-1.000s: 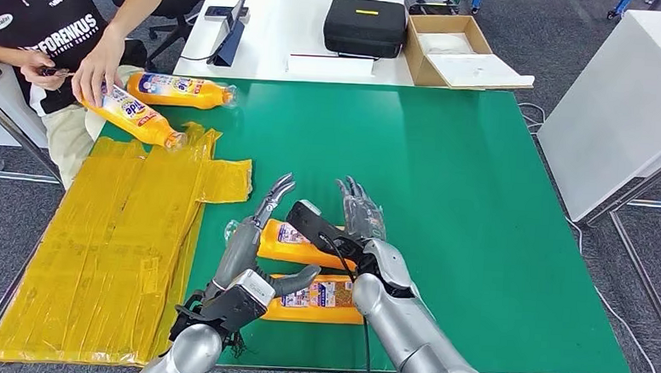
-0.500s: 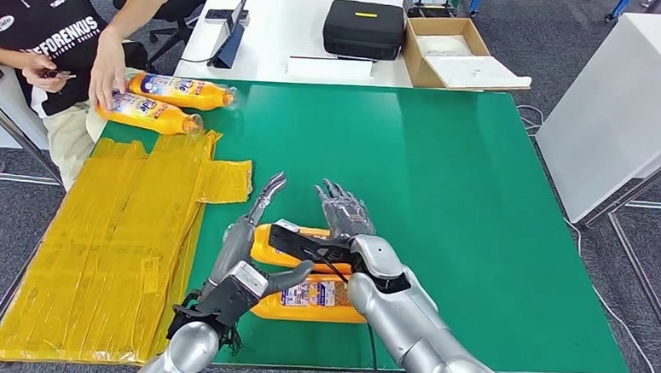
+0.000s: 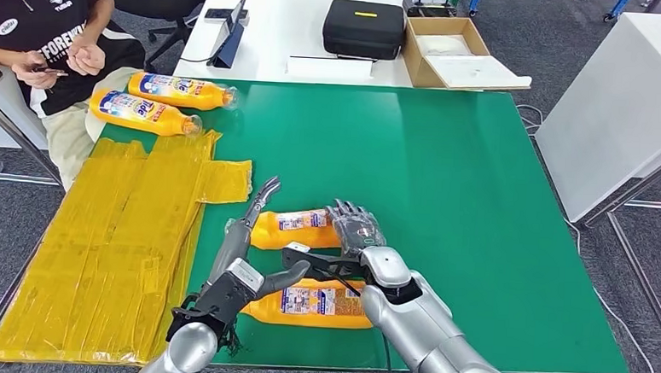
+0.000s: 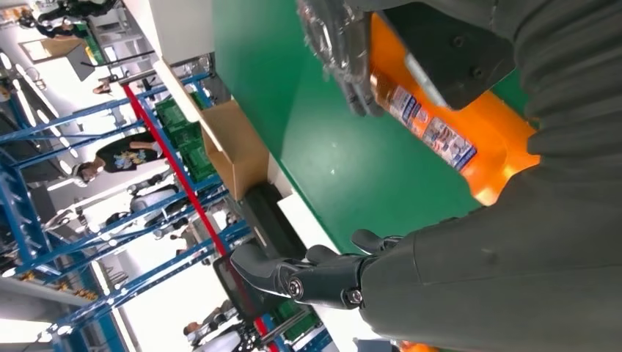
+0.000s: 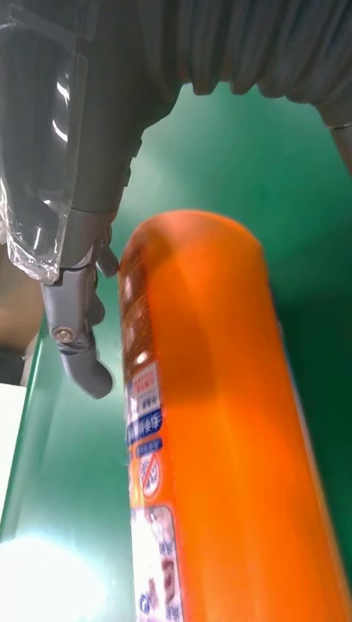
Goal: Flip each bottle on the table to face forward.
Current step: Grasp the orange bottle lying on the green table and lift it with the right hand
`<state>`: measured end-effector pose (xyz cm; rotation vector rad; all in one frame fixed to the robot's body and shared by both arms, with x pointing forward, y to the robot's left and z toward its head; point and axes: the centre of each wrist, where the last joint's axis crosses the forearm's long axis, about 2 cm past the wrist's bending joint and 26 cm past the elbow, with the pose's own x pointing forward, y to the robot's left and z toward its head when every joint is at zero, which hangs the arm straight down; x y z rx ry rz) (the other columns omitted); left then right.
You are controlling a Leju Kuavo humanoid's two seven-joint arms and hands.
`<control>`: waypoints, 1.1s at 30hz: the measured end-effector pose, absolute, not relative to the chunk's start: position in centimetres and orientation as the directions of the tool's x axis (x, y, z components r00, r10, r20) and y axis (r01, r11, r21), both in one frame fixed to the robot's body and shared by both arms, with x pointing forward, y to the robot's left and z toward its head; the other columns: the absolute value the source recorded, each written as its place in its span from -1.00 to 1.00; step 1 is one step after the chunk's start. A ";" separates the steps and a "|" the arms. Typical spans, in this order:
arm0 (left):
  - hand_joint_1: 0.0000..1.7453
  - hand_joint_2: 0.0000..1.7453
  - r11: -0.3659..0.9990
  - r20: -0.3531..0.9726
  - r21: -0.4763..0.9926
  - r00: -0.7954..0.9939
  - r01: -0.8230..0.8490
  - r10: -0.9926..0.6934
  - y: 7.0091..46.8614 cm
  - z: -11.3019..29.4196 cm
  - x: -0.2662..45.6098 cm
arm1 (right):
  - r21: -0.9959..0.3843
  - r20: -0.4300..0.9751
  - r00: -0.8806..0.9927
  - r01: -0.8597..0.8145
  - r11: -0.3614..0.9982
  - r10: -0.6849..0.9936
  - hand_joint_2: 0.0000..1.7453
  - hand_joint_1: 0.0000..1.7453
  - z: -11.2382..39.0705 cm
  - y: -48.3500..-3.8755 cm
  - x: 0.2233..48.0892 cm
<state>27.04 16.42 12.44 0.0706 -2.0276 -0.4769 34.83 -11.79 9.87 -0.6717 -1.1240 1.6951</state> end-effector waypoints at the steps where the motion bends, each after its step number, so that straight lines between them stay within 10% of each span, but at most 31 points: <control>1: -1.00 1.00 0.920 0.837 0.362 -0.487 0.150 -0.250 16.5 12.4 27.0 | -0.907 0.059 -0.391 -0.406 -0.115 0.918 1.00 -1.00 10.0 -11.8 34.9; 33: -1.00 1.00 0.926 0.847 0.361 -0.454 0.110 -0.276 17.9 10.9 27.1 | -0.945 0.011 -0.455 -0.297 -0.140 0.890 1.00 -1.00 12.9 -12.7 36.7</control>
